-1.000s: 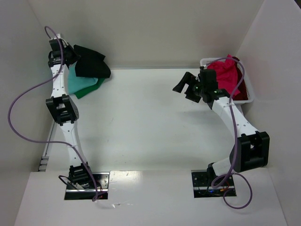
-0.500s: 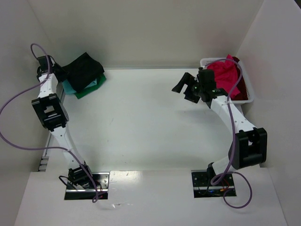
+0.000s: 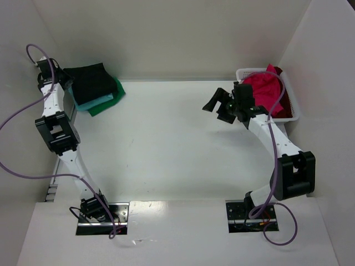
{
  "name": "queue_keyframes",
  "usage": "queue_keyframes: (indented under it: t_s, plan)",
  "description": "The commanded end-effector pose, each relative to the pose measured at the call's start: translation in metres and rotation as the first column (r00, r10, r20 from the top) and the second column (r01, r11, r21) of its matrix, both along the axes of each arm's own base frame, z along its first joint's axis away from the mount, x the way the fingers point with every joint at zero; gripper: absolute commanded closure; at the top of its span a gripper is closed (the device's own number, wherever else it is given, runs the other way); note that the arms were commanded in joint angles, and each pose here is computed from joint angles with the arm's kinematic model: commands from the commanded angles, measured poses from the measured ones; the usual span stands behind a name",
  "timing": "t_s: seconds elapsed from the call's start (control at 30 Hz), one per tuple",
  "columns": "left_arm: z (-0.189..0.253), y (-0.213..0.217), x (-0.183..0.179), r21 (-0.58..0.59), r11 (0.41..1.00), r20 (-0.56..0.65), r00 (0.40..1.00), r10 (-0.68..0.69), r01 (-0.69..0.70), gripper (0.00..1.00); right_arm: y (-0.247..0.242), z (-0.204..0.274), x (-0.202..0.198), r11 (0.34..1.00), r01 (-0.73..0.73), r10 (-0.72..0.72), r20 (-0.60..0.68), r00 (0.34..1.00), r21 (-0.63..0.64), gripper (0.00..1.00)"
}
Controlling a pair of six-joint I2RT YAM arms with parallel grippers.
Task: Fold and stack the t-shirts
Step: Put the neatly folded tshirt into the bin with left arm
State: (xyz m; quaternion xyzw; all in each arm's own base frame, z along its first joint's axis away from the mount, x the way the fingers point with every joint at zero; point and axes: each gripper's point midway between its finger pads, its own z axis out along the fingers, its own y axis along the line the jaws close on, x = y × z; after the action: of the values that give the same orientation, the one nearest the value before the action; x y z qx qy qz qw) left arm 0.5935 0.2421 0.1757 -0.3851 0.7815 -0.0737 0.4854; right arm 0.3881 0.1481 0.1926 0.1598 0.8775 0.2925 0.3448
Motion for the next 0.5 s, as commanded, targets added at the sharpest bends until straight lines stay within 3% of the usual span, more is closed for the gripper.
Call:
queue_keyframes:
  t_s: [0.0, 0.13, 0.17, 0.2, 0.23, 0.37, 0.47]
  plan:
    - [0.013, 0.03, -0.002, 0.062, 0.994, 0.014, 0.996, 0.089, -0.09, 0.91, -0.006, 0.013, -0.006, 1.0, 0.014, -0.014, 0.048, 0.999, -0.001, 0.01]
    - [0.01, 0.029, -0.014, 0.071, 0.992, -0.018, 0.994, 0.106, -0.105, 0.71, -0.008, 0.016, -0.009, 1.0, 0.023, -0.022, 0.06, 0.998, -0.005, 0.01]
    - [0.02, 0.03, -0.016, 0.084, 0.99, 0.0, 0.993, 0.115, -0.115, 0.6, -0.012, 0.016, -0.007, 0.999, 0.043, -0.042, 0.063, 0.997, -0.019, 0.01]
    - [0.021, 0.029, -0.019, 0.085, 0.99, 0.002, 0.993, 0.115, -0.115, 0.31, -0.013, 0.015, -0.006, 0.998, 0.051, -0.049, 0.064, 0.997, -0.024, 0.01]
    - [0.024, 0.028, -0.025, 0.091, 0.988, 0.003, 0.992, 0.126, -0.126, 0.24, -0.016, 0.018, -0.005, 0.998, 0.063, -0.061, 0.075, 0.995, -0.03, 0.01]
    - [0.038, 0.019, -0.038, 0.108, 0.985, 0.02, 0.991, 0.135, -0.137, 0.01, -0.034, 0.024, -0.002, 0.987, 0.149, -0.143, 0.092, 0.985, -0.066, 0.01]
    - [0.07, 0.012, -0.046, 0.153, 0.979, 0.056, 0.99, 0.128, -0.135, 0.0, -0.044, 0.036, 0.002, 0.978, 0.194, -0.183, 0.122, 0.975, -0.077, 0.01]
